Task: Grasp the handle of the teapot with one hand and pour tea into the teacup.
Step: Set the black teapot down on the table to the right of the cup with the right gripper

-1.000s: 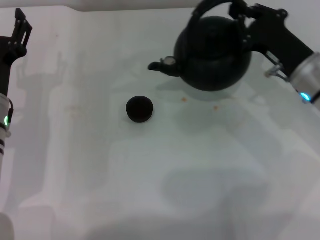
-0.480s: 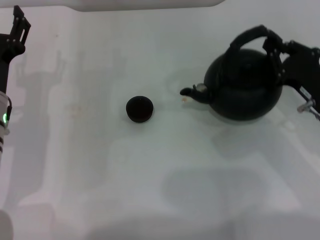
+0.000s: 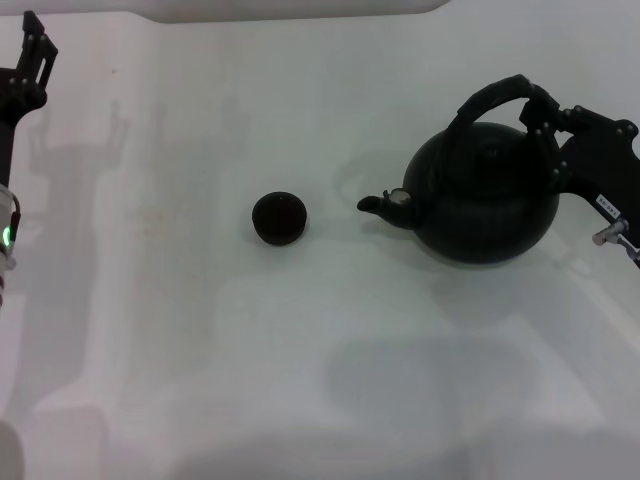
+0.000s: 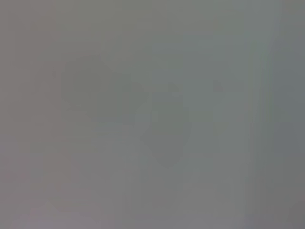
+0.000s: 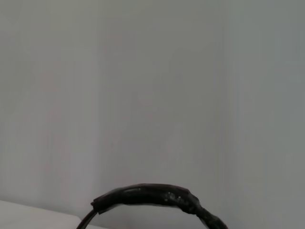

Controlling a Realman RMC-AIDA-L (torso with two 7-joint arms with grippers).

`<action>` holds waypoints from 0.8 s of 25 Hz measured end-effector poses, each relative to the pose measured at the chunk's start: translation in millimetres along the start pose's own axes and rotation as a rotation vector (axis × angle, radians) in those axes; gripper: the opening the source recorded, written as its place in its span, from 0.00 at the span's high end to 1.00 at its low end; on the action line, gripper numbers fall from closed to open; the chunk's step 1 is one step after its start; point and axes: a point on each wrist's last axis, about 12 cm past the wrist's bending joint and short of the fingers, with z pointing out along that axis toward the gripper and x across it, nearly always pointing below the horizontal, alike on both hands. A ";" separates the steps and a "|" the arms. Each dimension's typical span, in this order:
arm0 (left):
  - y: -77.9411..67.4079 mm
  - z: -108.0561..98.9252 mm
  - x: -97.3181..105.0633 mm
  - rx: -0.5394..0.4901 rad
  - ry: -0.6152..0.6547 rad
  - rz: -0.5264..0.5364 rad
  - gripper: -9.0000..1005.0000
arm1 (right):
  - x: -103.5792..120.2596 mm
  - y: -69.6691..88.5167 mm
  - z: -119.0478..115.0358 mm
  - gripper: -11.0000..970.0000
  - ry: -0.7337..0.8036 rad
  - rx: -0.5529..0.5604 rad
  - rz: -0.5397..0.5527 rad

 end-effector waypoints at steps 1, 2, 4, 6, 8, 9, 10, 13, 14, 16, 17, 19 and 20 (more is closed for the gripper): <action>-0.1 -0.1 0.0 0.000 0.000 0.000 0.13 | 0.1 0.2 0.0 0.84 0.000 -0.001 0.000; -0.3 -0.1 0.1 0.001 0.000 0.000 0.12 | 0.1 0.2 0.0 0.84 0.001 -0.001 0.000; -0.5 -0.2 0.1 0.002 0.001 0.000 0.12 | 0.4 -0.1 -0.3 0.84 0.003 0.000 0.000; -0.4 -0.1 0.1 0.001 0.000 0.000 0.12 | 0.4 -0.1 0.1 0.84 0.004 -0.001 0.000; 0.6 -0.4 0.5 -0.001 0.002 0.003 0.12 | 1.1 -0.2 0.4 0.84 0.010 0.000 0.001; 1.2 -0.6 0.8 -0.002 0.003 0.005 0.12 | 1.8 -0.6 0.3 0.84 0.015 0.004 0.005; 1.4 -0.7 1.0 -0.002 0.004 0.006 0.12 | 1.8 -0.6 0.3 0.84 0.015 0.004 0.005; 1.4 -0.9 1.2 -0.003 0.004 0.005 0.12 | 3.7 -2.2 0.4 0.83 0.033 0.020 0.035; 1.5 -1.1 1.3 -0.004 0.005 0.005 0.12 | 4.4 -2.6 0.7 0.83 0.039 0.023 0.042; 1.7 -1.2 1.4 -0.005 0.005 0.006 0.12 | 5.6 -3.2 1.3 0.83 0.051 0.028 0.052; 1.9 -1.4 1.5 -0.005 0.006 0.007 0.12 | 5.8 -3.1 1.5 0.83 0.053 0.029 0.055; 2.0 -1.3 1.6 -0.005 0.006 0.007 0.12 | 6.1 -2.7 1.1 0.83 0.053 0.030 0.064; 2.0 -1.2 1.6 -0.005 0.006 0.007 0.12 | 6.3 -2.5 0.9 0.83 0.053 0.031 0.072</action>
